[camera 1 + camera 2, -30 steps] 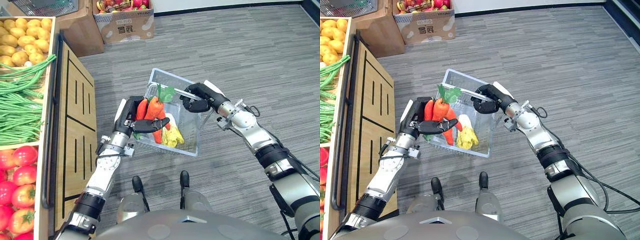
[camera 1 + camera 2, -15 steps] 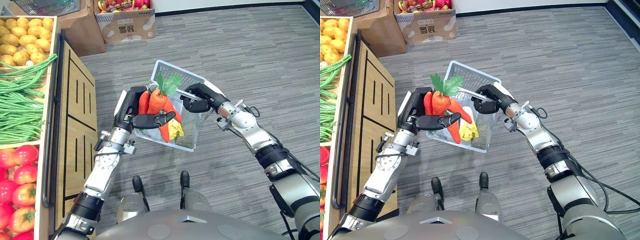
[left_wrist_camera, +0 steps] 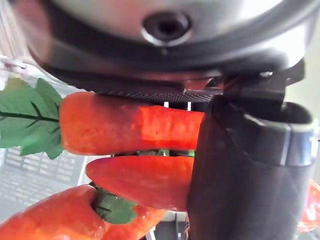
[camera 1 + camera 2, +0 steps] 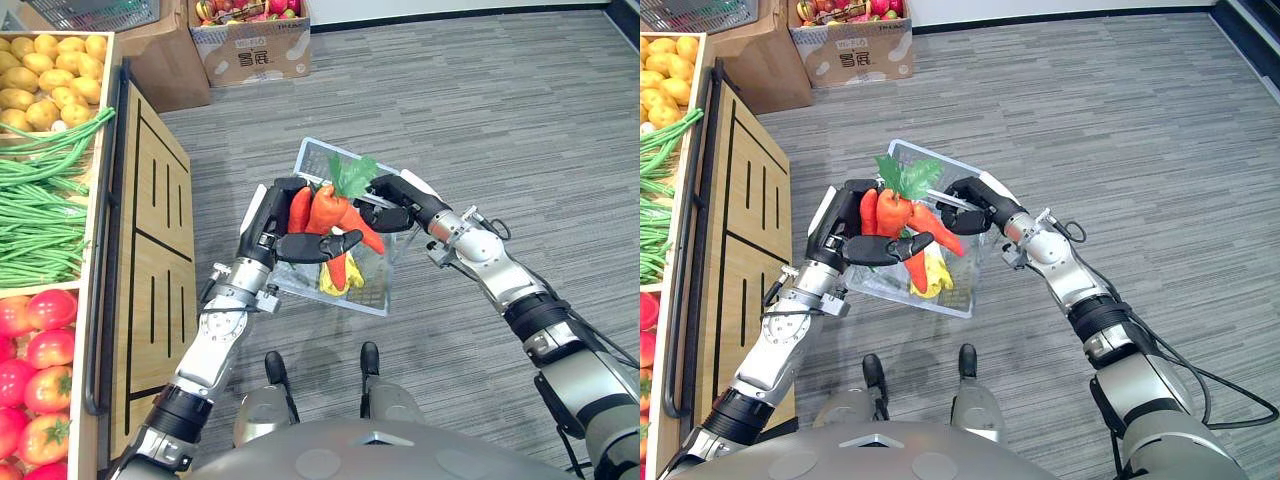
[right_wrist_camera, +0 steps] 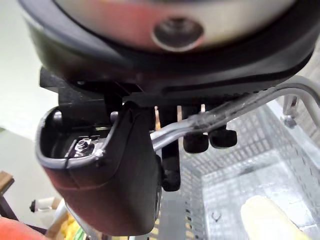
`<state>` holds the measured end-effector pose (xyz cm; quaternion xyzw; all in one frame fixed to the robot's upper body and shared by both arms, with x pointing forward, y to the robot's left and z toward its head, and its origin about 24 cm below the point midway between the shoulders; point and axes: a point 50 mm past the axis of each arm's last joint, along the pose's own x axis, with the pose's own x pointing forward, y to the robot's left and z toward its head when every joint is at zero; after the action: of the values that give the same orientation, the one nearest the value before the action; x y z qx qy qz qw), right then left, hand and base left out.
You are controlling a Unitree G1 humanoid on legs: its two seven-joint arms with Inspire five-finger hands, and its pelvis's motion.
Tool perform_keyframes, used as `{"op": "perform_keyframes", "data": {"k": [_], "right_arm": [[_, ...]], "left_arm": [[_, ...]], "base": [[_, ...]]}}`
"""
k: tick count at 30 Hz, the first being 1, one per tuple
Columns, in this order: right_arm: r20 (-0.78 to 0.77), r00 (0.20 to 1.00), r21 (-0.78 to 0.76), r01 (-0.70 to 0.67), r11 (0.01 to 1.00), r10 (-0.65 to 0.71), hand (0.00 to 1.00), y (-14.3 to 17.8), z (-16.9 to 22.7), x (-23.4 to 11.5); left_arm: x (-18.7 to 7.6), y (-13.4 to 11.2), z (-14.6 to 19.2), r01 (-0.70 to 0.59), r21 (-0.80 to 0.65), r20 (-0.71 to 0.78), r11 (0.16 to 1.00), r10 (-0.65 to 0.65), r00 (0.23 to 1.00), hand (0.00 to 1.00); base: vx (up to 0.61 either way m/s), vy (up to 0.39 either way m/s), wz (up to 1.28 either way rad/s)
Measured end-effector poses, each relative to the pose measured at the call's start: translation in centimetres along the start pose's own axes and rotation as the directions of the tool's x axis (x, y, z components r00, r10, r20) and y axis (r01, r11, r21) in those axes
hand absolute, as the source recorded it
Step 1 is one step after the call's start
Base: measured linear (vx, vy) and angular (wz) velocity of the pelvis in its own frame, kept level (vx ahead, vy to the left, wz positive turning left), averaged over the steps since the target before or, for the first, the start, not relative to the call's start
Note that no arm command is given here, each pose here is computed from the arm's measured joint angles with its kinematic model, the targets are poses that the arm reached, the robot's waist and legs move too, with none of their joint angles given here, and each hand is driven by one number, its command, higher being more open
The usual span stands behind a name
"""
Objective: Pick vegetable in the basket
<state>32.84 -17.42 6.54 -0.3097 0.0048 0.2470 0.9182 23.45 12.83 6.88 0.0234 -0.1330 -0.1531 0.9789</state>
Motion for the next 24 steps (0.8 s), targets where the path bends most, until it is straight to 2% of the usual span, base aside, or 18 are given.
{"op": "perform_keyframes", "data": {"k": [5, 14, 23, 24], "right_arm": [[0.001, 1.0, 0.0, -0.003, 1.0, 0.003, 0.0, 0.1, 0.0, 0.0], [0.019, 0.999, 0.02, -0.031, 0.999, 0.031, 0.0, 1.3, 0.4, 0.5], [0.049, 0.997, 0.023, -0.067, 0.997, 0.066, 0.0, 2.4, 1.1, 0.9], [0.052, 0.996, 0.026, -0.069, 0.997, 0.067, 0.0, 2.5, 1.2, 1.0]], "left_arm": [[0.4, -0.1, -0.3, -0.013, 0.01, -0.004, 1.0, 0.013, 1.0, 0.0], [0.1, -0.7, -3.4, 0.012, 0.099, -0.147, 0.995, 0.003, 0.989, 0.0], [0.6, -0.9, -5.0, 0.016, 0.143, -0.207, 0.99, 0.014, 0.978, 0.0], [0.6, -0.9, -5.3, 0.017, 0.146, -0.22, 0.989, 0.016, 0.975, 1.0]], "base": [[0.0, 0.0, 0.0], [0.0, 0.0, 0.0], [0.0, 0.0, 0.0], [0.0, 0.0, 0.0]]}}
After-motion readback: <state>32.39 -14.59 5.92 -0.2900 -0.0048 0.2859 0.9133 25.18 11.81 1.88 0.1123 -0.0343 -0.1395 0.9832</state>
